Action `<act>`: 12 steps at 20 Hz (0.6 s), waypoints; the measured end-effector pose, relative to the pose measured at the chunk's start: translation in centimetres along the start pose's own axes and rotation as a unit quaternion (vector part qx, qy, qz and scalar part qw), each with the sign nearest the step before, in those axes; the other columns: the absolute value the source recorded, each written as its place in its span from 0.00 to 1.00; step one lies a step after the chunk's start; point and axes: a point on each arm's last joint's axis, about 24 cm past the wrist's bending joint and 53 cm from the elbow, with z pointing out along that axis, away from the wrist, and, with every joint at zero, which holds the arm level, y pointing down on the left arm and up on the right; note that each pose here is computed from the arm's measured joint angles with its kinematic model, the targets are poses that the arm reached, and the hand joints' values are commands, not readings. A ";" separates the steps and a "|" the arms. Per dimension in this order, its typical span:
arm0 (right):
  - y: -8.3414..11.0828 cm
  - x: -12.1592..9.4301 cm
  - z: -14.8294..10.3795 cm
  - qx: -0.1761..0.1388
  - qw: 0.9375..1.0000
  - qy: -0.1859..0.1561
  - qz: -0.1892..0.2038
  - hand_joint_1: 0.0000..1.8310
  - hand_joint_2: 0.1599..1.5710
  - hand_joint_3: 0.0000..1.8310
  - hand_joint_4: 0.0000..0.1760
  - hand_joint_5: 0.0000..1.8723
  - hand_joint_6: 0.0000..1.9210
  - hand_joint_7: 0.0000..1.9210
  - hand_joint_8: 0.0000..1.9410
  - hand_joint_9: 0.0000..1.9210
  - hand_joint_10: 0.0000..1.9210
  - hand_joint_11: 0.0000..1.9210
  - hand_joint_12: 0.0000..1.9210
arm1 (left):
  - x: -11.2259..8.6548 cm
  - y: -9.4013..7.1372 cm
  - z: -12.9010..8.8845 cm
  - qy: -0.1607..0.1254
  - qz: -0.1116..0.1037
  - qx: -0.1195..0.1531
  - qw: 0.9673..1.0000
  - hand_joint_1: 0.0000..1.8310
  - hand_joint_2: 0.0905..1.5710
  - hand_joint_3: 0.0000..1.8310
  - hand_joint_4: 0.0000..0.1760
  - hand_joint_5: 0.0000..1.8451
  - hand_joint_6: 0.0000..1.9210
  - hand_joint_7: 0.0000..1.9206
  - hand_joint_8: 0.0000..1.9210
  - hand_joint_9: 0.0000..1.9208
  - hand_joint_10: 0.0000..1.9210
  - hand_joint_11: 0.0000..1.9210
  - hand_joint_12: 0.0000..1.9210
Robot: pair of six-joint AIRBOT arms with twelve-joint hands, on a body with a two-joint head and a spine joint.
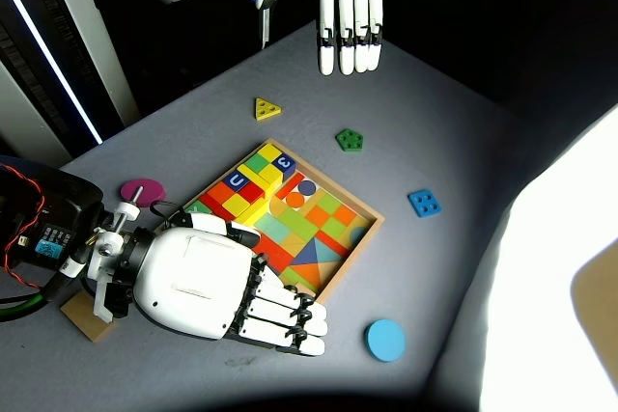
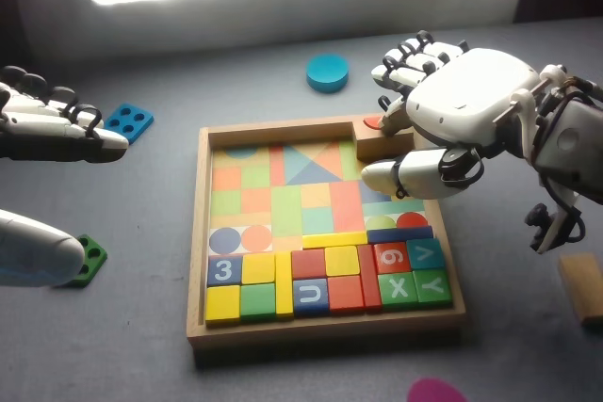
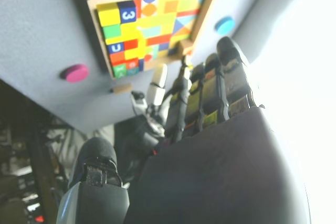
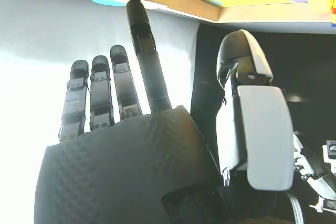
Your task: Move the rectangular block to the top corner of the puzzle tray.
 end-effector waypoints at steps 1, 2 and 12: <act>0.0 0.0 0.0 0.000 1.000 0.000 0.000 0.00 0.71 0.00 0.00 0.37 0.02 0.04 0.00 0.00 0.00 0.00 0.00 | 0.0 0.0 0.0 0.000 0.000 0.000 1.000 0.00 0.73 0.00 0.19 0.05 0.00 0.03 0.00 0.02 0.00 0.00 0.14; 0.0 0.0 0.0 0.000 1.000 0.000 0.000 0.00 0.71 0.00 0.00 0.37 0.02 0.04 0.00 0.00 0.00 0.00 0.00 | 0.0 0.0 0.0 0.000 0.000 0.000 1.000 0.00 0.74 0.00 0.18 0.05 0.00 0.02 0.00 0.02 0.00 0.00 0.14; 0.1 -0.4 0.3 -0.001 1.000 -0.002 0.002 0.00 0.71 0.00 0.00 0.35 0.01 0.03 0.00 0.00 0.00 0.00 0.00 | -0.2 -0.1 0.0 -0.003 0.000 0.002 1.000 0.00 0.74 0.00 0.18 0.06 0.00 0.03 0.00 0.02 0.00 0.00 0.16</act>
